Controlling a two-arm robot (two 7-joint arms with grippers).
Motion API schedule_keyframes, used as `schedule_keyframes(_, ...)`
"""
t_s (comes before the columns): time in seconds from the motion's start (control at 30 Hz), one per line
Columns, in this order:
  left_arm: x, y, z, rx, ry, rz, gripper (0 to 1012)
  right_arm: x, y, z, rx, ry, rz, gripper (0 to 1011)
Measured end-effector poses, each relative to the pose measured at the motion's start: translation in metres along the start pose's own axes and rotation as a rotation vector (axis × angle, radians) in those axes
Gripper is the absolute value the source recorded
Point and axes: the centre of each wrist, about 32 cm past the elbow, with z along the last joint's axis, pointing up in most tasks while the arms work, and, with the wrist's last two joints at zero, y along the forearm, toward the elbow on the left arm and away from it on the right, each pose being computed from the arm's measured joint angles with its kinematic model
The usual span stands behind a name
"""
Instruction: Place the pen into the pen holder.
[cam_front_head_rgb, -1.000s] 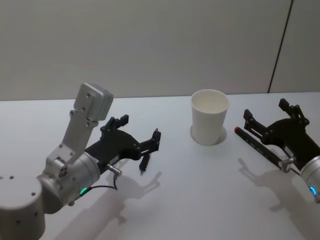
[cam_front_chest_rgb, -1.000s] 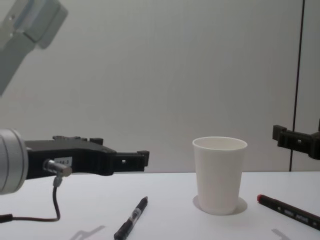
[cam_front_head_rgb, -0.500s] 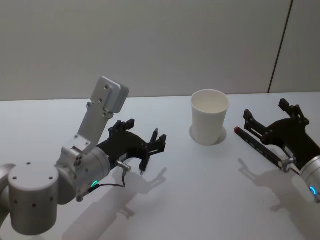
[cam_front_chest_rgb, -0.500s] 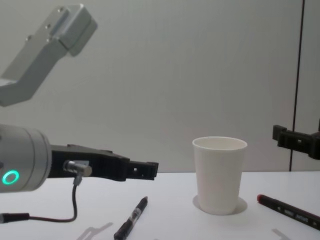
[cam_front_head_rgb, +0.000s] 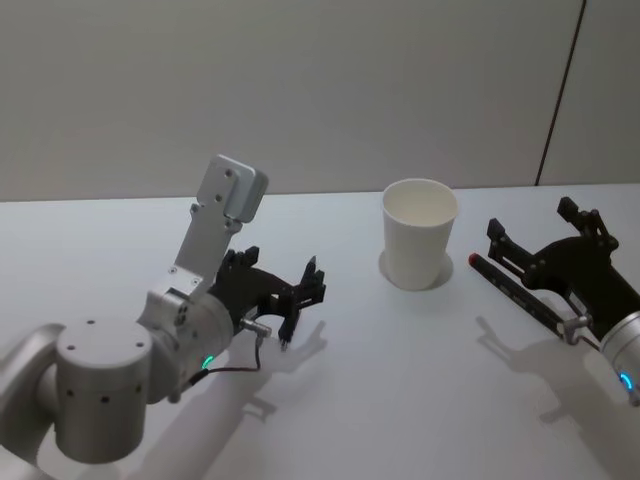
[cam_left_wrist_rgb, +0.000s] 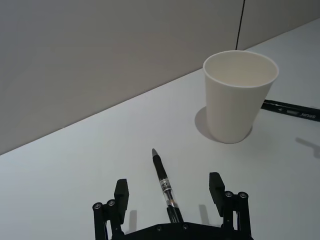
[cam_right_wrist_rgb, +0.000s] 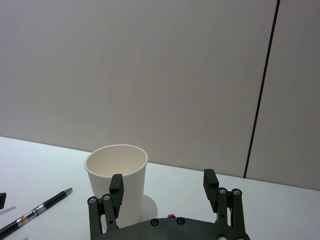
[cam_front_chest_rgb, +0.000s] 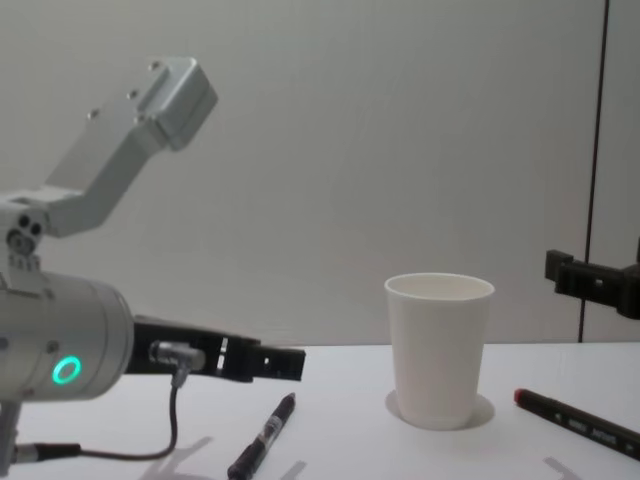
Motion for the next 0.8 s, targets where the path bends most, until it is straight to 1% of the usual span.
schedule_keyframes(0.13, -0.0042, -0.0055, -0.0035, 0.022, 0.009, 0.027, 1001, 0.0, 0.0, 0.0, 0.0, 0.0, 0.0, 1002)
schedule_keyframes(0.27, -0.0074, -0.0092, -0.0064, 0.04, 0.014, 0.043, 1001, 0.0, 0.0, 0.0, 0.0, 0.0, 0.0, 1002)
schedule_keyframes(0.5, -0.0128, -0.0153, -0.0119, 0.075, 0.022, 0.052, 1001, 0.0, 0.0, 0.0, 0.0, 0.0, 0.0, 1002)
schedule_keyframes(0.8, -0.0169, -0.0214, -0.0186, 0.115, 0.021, 0.06, 1001, 0.0, 0.0, 0.0, 0.0, 0.0, 0.0, 1002)
